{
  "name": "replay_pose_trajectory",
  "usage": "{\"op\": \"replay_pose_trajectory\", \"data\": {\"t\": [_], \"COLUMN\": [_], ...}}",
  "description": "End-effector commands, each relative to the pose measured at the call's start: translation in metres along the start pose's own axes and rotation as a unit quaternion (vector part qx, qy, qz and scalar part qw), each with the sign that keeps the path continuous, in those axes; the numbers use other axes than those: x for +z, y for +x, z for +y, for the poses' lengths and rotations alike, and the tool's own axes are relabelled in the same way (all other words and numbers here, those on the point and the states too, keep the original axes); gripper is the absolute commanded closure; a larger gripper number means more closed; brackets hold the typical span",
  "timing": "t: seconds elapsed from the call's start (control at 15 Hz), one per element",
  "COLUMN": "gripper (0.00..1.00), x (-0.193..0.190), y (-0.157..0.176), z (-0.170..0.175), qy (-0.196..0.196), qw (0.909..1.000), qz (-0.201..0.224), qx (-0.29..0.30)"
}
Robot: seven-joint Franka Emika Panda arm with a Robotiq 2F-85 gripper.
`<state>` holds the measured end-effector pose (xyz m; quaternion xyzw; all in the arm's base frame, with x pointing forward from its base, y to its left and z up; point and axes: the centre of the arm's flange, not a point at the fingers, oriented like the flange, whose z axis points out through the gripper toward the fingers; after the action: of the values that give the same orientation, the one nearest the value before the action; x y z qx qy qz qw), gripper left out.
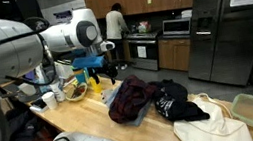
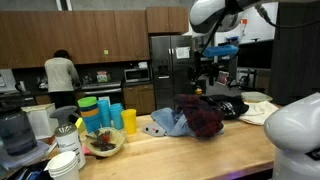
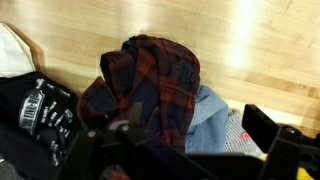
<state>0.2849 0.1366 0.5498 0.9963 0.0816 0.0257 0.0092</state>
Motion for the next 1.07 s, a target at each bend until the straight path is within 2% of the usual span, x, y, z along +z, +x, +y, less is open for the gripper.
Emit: {"op": "replay_pose_trajectory", "data": {"t": [0.0,0.53,1.0], "gripper": [0.00,0.00,0.00], "x": [0.000,-0.001,-0.003], "y": [0.000,0.000,0.020], "z": [0.000,0.000,0.005], "qy": [0.000,0.000,0.008], "qw": [1.0000,1.0000,0.9992], "qz": [0.001,0.002,0.035], "qx": [0.000,0.000,0.019]}}
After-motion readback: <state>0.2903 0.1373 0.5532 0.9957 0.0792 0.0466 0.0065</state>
